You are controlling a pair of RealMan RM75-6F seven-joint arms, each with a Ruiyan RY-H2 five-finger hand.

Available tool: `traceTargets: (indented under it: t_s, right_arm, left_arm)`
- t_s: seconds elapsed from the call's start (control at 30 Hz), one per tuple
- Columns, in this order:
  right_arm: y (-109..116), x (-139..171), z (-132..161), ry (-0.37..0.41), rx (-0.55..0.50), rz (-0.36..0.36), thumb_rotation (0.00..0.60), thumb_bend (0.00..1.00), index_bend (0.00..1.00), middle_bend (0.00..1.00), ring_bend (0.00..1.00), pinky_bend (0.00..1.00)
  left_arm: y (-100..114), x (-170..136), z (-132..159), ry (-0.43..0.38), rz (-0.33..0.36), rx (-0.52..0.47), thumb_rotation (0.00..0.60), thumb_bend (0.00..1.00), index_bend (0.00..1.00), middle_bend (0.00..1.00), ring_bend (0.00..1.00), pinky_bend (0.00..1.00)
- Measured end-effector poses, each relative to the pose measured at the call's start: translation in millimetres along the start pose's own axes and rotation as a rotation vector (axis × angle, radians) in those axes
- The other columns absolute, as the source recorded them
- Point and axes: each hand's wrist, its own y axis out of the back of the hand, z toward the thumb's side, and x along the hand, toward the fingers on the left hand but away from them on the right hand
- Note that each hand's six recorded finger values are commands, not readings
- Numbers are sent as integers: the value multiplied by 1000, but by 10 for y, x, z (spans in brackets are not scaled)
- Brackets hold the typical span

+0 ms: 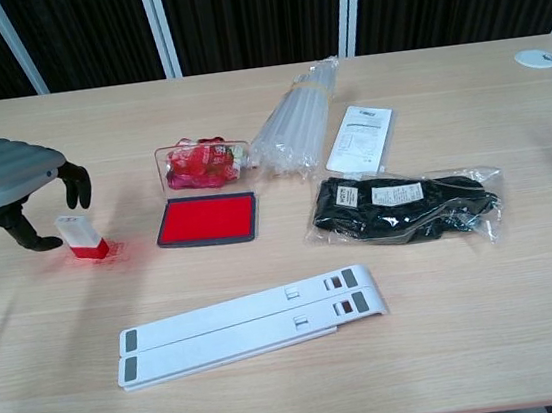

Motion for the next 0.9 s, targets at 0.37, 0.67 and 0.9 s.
traceTargets:
  t_s: [0.37, 0.67, 0.9]
  right_arm:
    - [4, 3, 1, 4, -4, -2, 600, 42, 0, 0, 0, 177]
    - [5, 5, -1, 4, -4, -2, 600, 52, 0, 0, 0, 177]
    - [6, 5, -1, 3, -6, -3, 600, 54, 0, 0, 0, 177]
  left_arm:
    - [-64, 57, 70, -13, -14, 8, 600, 289, 448, 421, 173, 236]
    - [-118, 57, 87, -21, -24, 13, 600, 334, 478, 449, 183, 236]
    - [-128, 60, 71, -20, -22, 19, 600, 335, 485, 459, 184, 236]
